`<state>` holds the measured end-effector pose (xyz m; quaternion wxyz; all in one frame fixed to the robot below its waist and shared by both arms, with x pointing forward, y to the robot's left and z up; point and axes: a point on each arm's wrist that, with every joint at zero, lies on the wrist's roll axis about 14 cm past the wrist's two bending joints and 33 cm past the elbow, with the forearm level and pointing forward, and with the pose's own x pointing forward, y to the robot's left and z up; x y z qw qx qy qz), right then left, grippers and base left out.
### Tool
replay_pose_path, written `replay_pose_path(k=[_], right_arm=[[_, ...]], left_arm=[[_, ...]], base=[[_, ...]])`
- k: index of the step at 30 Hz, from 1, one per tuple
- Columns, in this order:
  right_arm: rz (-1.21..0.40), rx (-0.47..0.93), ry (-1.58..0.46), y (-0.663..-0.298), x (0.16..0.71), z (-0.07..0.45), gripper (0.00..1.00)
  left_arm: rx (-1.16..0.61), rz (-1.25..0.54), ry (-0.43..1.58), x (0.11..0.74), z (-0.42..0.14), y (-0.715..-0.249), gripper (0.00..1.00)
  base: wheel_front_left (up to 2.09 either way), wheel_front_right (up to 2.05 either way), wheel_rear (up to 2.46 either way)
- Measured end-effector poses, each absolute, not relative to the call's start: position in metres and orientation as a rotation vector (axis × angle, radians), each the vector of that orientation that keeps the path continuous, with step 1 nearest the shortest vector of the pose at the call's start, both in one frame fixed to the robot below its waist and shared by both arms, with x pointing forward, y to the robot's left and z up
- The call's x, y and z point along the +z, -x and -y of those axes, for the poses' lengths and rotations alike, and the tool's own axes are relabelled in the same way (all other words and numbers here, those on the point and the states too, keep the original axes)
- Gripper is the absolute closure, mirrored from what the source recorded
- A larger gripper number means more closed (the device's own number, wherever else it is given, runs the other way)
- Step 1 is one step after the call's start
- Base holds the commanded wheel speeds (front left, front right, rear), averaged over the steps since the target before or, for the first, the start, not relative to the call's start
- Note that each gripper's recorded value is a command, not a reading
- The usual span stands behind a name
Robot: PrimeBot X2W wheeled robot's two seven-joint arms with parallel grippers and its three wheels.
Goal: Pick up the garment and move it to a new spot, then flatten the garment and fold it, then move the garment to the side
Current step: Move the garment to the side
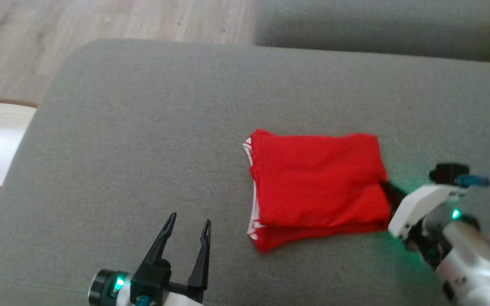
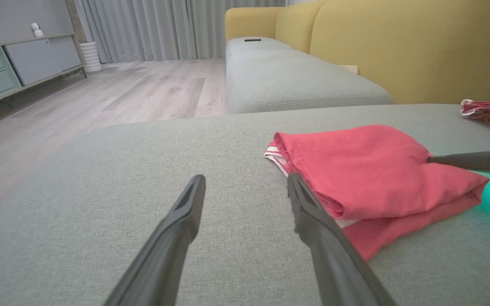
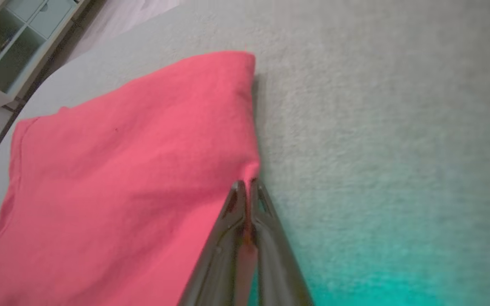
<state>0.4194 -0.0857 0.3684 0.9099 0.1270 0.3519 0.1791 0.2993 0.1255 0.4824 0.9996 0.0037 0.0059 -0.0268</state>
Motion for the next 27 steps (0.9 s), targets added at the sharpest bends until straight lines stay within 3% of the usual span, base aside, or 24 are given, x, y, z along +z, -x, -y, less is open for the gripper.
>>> replay_pose_path(k=[17, 27], right_arm=[[-0.441, 0.043, 0.015, -0.533, 0.462, 0.285, 1.00], [-0.455, -0.138, 0.138, -0.539, 0.477, 0.374, 1.00]], left_arm=[[-0.295, 0.055, 0.063, 0.497, -0.048, -0.385, 0.00], [-0.404, 0.045, 0.092, 0.481, -0.012, -0.420, 0.00]], base=[[0.00, 0.00, 0.00], [0.00, 0.00, 0.00]])
